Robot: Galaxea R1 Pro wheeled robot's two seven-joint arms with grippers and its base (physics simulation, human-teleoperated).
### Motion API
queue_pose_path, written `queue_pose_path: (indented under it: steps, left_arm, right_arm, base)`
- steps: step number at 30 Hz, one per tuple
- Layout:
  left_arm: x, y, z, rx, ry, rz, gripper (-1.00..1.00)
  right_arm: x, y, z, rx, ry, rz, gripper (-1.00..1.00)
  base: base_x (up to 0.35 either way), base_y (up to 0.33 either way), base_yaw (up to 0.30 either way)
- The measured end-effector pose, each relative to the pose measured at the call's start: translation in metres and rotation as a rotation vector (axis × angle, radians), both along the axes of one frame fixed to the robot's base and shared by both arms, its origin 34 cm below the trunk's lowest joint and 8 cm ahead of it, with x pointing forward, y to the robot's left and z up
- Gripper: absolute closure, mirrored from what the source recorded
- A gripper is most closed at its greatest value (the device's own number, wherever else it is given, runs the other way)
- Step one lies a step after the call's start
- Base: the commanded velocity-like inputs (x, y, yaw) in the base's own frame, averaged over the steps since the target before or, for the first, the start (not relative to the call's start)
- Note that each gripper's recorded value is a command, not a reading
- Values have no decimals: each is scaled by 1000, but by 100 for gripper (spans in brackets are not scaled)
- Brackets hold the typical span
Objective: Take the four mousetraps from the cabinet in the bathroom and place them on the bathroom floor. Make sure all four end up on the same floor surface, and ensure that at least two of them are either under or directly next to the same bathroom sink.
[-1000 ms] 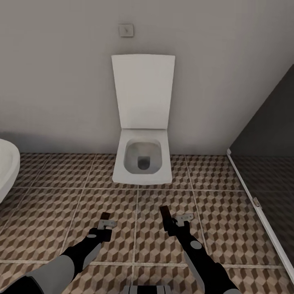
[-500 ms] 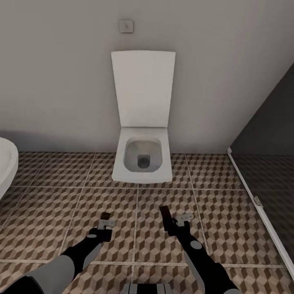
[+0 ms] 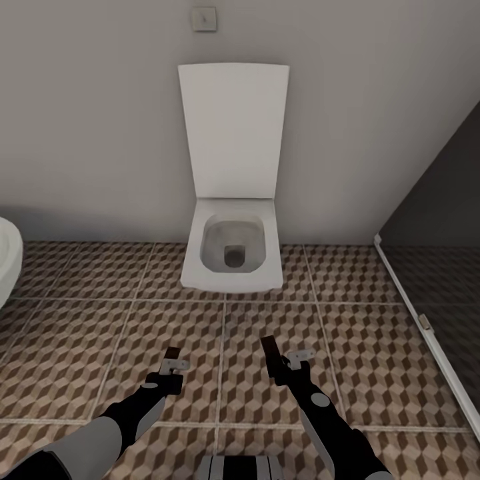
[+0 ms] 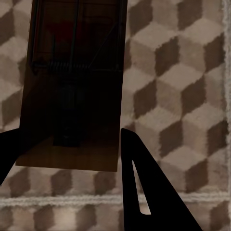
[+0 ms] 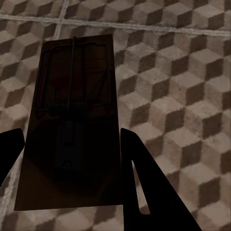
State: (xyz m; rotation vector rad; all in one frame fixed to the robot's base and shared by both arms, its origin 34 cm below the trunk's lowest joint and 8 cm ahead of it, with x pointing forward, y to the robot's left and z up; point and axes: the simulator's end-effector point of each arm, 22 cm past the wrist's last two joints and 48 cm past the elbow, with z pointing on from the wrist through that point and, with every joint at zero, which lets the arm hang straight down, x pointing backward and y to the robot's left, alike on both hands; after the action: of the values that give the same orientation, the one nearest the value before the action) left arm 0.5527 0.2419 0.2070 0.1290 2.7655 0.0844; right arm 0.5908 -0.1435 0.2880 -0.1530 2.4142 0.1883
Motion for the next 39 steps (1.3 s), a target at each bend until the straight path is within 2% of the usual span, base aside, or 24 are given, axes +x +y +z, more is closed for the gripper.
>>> queue_pose_path:
  steps: [28, 39]
  left_arm:
    - [-25, 0, -74, -1, 24, -1, 100]
    - [-27, -6, -98, -15, 4, -4, 100]
  right_arm:
    - [-24, 0, -75, 1, 26, 0, 100]
    - [-36, 1, -105, 2, 49, -1, 100]
  base:
    - [0, 0, 0]
    - [0, 0, 0]
